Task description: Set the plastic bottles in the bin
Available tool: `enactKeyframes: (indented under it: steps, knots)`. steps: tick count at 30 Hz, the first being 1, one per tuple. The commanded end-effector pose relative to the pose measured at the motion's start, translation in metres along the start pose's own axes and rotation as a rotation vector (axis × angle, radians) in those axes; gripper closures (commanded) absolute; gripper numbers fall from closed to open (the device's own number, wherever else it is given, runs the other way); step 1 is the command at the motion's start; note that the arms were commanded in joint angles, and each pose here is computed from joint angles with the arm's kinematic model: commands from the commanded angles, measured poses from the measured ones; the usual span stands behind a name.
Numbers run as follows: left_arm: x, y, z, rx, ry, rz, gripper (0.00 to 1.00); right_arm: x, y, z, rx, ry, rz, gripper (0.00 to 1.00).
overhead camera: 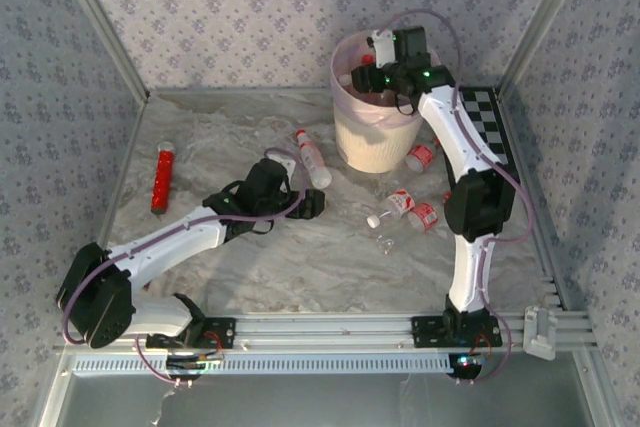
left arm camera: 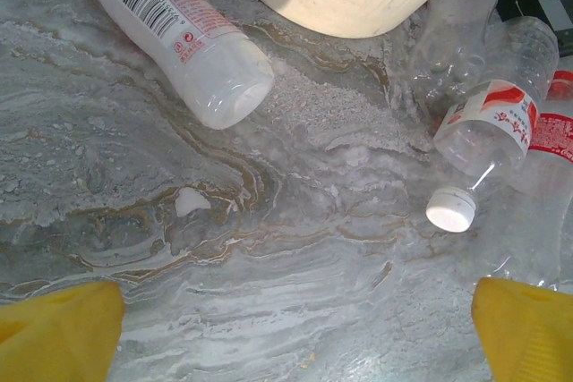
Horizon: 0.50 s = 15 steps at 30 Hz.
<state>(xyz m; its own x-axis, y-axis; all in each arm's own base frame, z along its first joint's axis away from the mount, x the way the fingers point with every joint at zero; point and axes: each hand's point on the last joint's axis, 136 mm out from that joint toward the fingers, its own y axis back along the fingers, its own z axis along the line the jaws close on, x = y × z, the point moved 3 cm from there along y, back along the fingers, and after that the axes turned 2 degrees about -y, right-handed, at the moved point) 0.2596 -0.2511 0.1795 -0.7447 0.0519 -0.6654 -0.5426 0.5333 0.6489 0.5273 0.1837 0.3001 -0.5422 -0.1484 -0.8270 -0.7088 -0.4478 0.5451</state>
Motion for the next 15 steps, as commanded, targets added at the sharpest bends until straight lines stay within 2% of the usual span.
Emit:
enactKeyframes:
  steps: [1,7,9,11,15]
  knots:
    - [-0.009,0.001,0.0,-0.011,0.018,-0.016,0.01,0.015,-0.014,-0.005,-0.004,-0.037,0.04,0.76]
    - [-0.008,0.001,0.001,-0.022,0.016,-0.01,0.01,0.033,-0.03,-0.007,-0.018,-0.085,0.087,0.61]
    - [-0.007,0.001,0.002,-0.024,0.018,-0.006,0.0,0.03,-0.028,-0.008,-0.025,-0.095,0.079,0.5]
    - [-0.005,-0.001,0.003,-0.025,0.024,0.001,0.0,0.022,-0.02,-0.008,-0.029,-0.102,0.063,0.34]
    - [-0.006,-0.006,0.002,-0.025,0.043,0.008,0.0,0.001,0.002,-0.007,-0.025,-0.093,0.025,0.14]
